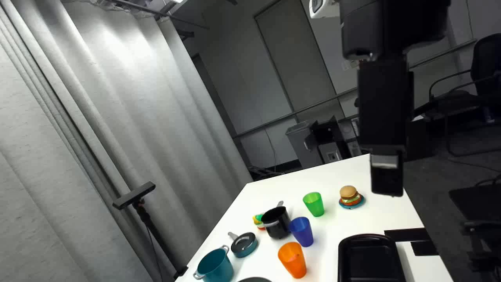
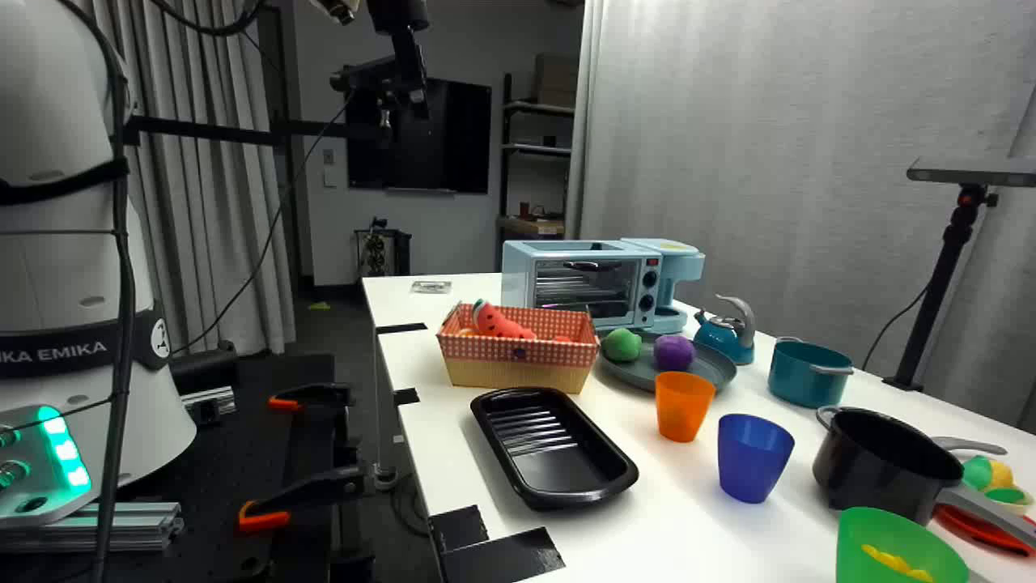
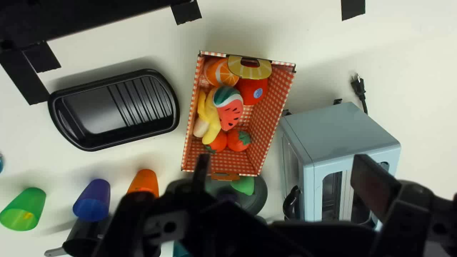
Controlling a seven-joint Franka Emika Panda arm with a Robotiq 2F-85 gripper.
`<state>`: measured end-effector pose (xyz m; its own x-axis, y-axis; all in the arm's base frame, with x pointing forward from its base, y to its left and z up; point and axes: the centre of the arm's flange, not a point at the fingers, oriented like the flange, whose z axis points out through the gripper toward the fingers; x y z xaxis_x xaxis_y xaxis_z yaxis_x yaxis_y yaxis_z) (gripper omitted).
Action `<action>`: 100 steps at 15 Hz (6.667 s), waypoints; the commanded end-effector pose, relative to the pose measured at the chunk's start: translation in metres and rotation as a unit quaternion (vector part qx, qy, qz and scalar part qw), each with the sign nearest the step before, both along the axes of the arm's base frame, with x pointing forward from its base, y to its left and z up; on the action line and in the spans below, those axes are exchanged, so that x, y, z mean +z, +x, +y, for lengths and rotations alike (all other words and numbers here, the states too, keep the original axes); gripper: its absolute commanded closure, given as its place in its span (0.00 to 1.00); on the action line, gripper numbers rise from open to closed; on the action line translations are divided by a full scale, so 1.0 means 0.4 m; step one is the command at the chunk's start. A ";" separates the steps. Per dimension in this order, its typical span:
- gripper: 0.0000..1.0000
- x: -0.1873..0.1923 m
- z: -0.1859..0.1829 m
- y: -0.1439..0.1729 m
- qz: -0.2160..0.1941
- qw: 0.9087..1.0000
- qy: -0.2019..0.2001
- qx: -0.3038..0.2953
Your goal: Put the watermelon plushy in the box on the tray
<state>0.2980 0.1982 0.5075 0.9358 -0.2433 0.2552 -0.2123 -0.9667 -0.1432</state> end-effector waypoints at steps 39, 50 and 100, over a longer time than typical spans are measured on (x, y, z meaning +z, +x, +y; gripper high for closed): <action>0.00 -0.160 -0.023 0.048 0.084 0.996 -0.012 0.031; 0.00 -0.326 0.000 0.080 0.137 0.974 -0.054 0.169; 0.00 -0.688 0.043 0.379 0.122 0.949 -0.111 0.268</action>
<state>0.4373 0.2083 0.2479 0.9502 0.3116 -0.0053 0.3113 -0.9483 0.0618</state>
